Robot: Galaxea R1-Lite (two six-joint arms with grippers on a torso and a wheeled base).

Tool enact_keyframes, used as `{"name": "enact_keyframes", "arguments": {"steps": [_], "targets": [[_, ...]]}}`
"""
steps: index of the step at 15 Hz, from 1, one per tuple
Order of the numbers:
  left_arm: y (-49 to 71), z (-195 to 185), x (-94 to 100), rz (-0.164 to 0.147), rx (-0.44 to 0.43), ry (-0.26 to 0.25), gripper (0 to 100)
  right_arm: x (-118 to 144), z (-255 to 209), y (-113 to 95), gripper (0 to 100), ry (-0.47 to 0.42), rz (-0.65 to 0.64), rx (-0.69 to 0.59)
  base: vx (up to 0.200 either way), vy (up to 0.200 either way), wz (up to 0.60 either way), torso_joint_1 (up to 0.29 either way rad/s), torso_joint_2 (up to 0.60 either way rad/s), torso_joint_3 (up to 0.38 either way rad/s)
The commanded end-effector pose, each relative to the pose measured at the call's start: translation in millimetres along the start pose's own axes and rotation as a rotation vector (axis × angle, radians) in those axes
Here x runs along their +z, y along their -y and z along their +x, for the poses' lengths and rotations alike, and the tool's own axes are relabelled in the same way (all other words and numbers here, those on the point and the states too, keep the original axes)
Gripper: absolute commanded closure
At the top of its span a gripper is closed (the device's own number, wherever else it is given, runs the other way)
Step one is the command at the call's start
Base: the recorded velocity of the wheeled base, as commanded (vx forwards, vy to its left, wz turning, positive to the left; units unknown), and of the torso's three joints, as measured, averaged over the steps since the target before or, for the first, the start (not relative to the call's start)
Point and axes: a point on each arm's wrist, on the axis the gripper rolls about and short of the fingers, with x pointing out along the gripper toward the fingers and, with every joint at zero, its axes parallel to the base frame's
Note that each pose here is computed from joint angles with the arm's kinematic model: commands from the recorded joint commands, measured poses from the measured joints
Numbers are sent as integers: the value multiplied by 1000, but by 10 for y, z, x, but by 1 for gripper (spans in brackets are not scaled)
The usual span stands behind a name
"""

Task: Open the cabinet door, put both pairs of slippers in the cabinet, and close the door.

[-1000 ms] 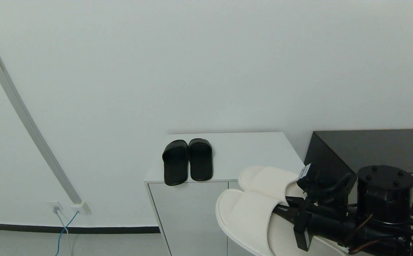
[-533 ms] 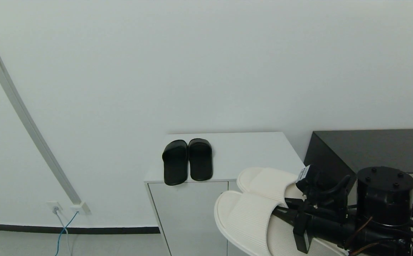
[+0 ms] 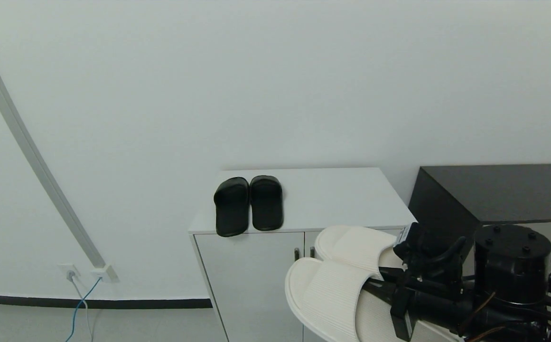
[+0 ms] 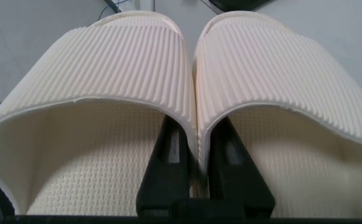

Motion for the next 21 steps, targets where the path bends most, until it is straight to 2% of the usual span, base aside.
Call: {"name": "enact_keyframes", "arguments": {"steps": [1,9,13,21], "targets": [[0,1,1,-1,1,-1,0,-18,11,-7,100,-8,1,4,0,0,0,-159,364,203],[0,1,1,1,1,-1,0,-61,35,-33,100,-25,0,14,0,0,0,-163,392,221],[0,1,1,1,-1,-1,0,-61,32,-33,100,-4,-2,9,0,0,0,-225,537,310],[0,1,1,1,-1,-1,0,-109,40,-45,100,-19,-2,14,0,0,0,-202,530,324]]}}
